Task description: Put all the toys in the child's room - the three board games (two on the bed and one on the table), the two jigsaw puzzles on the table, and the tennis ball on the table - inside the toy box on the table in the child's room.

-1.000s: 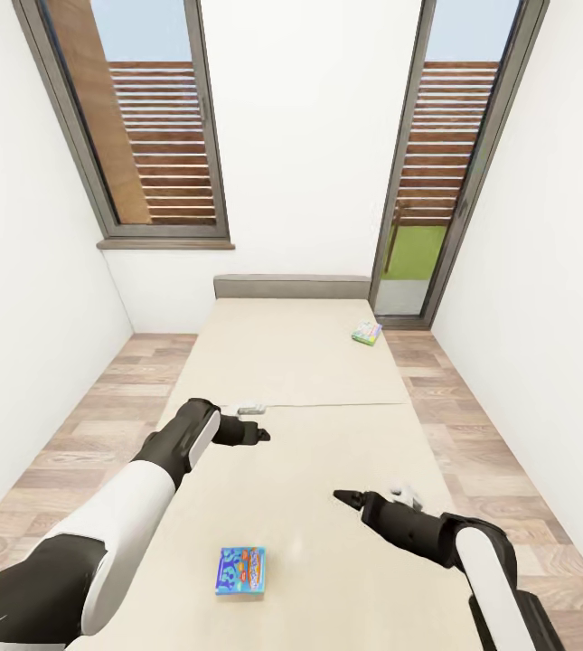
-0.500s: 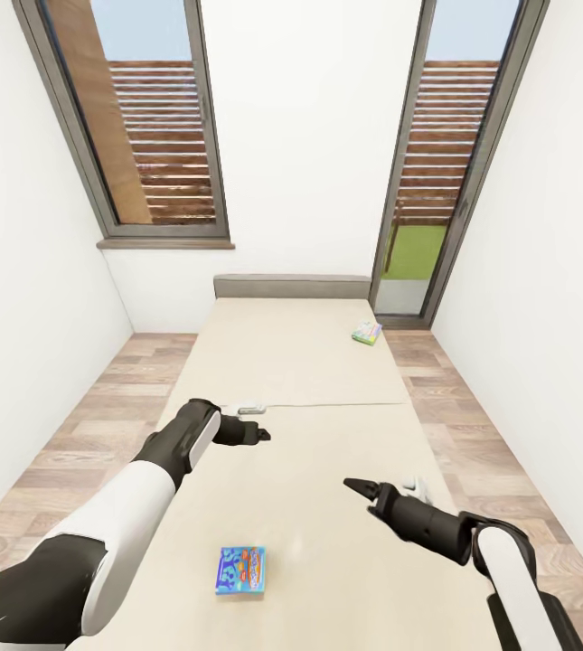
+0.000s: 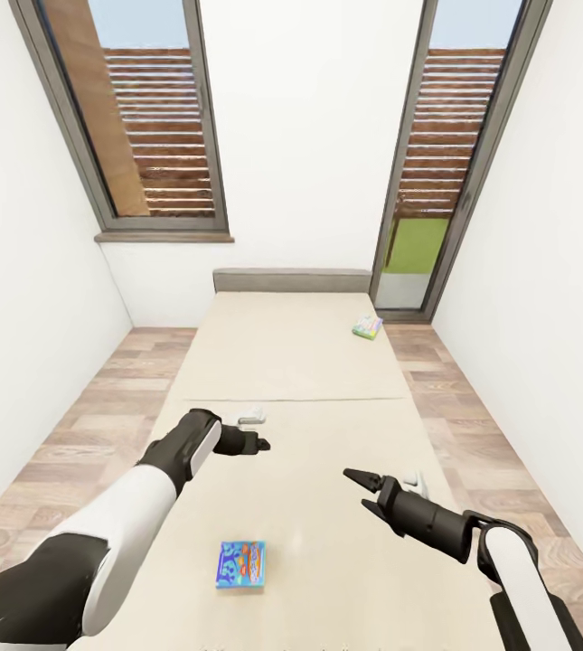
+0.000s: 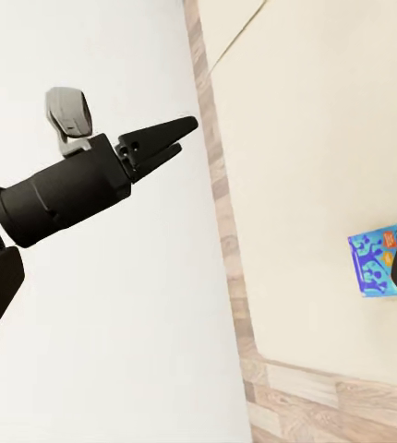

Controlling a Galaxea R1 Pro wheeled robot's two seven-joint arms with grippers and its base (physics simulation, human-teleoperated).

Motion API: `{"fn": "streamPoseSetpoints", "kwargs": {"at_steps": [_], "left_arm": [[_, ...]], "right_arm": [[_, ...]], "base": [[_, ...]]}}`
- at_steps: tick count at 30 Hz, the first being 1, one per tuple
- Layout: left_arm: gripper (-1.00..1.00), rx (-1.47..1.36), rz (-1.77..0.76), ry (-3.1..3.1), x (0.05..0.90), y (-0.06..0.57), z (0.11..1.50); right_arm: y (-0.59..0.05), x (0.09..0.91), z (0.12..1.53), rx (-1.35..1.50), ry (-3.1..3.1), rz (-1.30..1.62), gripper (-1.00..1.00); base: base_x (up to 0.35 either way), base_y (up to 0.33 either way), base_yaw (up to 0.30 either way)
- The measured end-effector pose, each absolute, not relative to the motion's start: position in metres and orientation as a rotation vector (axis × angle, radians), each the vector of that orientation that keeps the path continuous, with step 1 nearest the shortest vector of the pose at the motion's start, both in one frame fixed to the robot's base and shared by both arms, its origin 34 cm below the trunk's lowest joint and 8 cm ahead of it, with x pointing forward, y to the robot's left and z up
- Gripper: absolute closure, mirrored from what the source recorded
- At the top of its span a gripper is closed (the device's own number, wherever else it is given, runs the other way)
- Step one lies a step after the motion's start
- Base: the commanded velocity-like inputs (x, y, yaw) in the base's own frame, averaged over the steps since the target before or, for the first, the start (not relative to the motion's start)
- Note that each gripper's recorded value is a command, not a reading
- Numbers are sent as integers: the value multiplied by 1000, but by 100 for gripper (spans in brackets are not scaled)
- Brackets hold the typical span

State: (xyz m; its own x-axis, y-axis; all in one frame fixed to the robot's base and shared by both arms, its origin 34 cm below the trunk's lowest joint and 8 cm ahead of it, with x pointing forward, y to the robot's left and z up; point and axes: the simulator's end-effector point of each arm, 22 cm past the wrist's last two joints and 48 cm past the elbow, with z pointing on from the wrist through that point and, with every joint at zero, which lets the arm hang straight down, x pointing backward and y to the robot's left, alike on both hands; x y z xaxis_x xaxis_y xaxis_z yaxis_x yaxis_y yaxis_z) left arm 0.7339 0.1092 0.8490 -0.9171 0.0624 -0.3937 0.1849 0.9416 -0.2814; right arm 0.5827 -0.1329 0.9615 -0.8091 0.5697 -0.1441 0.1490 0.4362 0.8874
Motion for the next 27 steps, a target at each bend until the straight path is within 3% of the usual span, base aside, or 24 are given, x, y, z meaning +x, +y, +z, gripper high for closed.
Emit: {"fn": "streamPoseSetpoints", "kwargs": {"at_steps": [27], "left_arm": [[-100,93,-394,2807,715,124,804]], "right_arm": [[-148,586,942,686,2274,1323,-100]], "base": [[0,0,0]]}}
